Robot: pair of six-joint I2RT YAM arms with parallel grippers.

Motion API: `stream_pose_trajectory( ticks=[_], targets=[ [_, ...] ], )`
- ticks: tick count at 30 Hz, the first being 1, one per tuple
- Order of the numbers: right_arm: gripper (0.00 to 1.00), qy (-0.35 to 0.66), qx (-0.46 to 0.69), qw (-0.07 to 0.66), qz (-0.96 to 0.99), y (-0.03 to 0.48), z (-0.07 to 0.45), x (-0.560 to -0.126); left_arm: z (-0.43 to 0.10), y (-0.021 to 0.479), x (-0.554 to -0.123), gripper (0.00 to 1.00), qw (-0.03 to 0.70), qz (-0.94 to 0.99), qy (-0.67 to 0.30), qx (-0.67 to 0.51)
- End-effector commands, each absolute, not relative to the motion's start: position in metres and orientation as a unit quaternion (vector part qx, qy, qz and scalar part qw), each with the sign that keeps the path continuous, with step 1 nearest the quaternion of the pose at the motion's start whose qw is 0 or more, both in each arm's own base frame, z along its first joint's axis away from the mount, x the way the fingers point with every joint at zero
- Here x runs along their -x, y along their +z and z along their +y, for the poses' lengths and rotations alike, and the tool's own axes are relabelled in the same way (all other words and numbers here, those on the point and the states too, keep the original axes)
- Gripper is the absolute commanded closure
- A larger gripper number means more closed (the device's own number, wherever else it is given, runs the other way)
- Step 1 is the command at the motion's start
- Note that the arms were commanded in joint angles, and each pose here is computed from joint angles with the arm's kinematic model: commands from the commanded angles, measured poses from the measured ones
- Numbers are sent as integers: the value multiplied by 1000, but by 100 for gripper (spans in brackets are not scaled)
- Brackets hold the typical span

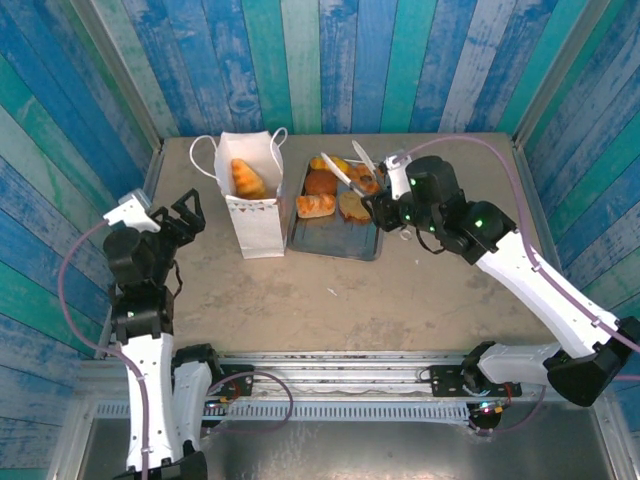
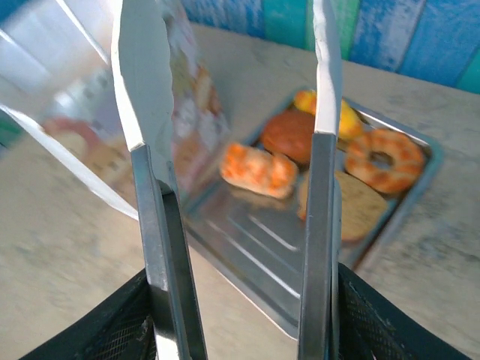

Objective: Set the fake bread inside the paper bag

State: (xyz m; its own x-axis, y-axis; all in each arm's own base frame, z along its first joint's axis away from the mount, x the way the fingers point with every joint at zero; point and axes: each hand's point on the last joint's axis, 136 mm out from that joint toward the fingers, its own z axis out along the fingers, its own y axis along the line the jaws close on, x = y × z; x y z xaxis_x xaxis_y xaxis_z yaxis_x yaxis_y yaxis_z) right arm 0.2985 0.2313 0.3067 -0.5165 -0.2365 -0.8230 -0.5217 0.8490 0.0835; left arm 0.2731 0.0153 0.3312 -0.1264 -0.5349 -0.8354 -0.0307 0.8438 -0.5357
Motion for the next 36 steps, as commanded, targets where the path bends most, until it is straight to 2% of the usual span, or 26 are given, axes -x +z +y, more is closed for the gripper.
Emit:
stream_pose_trajectory(
  ticks=[1, 9, 17, 24, 36],
  targets=[
    [42, 57, 289, 437, 850, 288, 207, -302, 28, 325, -269, 6, 639, 722, -163, 210],
    [43, -99, 362, 363, 853, 231, 179, -318, 35, 324, -271, 6, 647, 715, -149, 219],
    [44, -182, 422, 268, 846, 182, 173, -331, 38, 324, -280, 6, 649, 712, -148, 223],
    [46, -208, 450, 226, 839, 152, 177, -344, 43, 322, -287, 6, 648, 713, -139, 228],
    [50, -240, 473, 198, 824, 131, 185, -365, 48, 320, -295, 6, 647, 713, -132, 237]
  ],
)
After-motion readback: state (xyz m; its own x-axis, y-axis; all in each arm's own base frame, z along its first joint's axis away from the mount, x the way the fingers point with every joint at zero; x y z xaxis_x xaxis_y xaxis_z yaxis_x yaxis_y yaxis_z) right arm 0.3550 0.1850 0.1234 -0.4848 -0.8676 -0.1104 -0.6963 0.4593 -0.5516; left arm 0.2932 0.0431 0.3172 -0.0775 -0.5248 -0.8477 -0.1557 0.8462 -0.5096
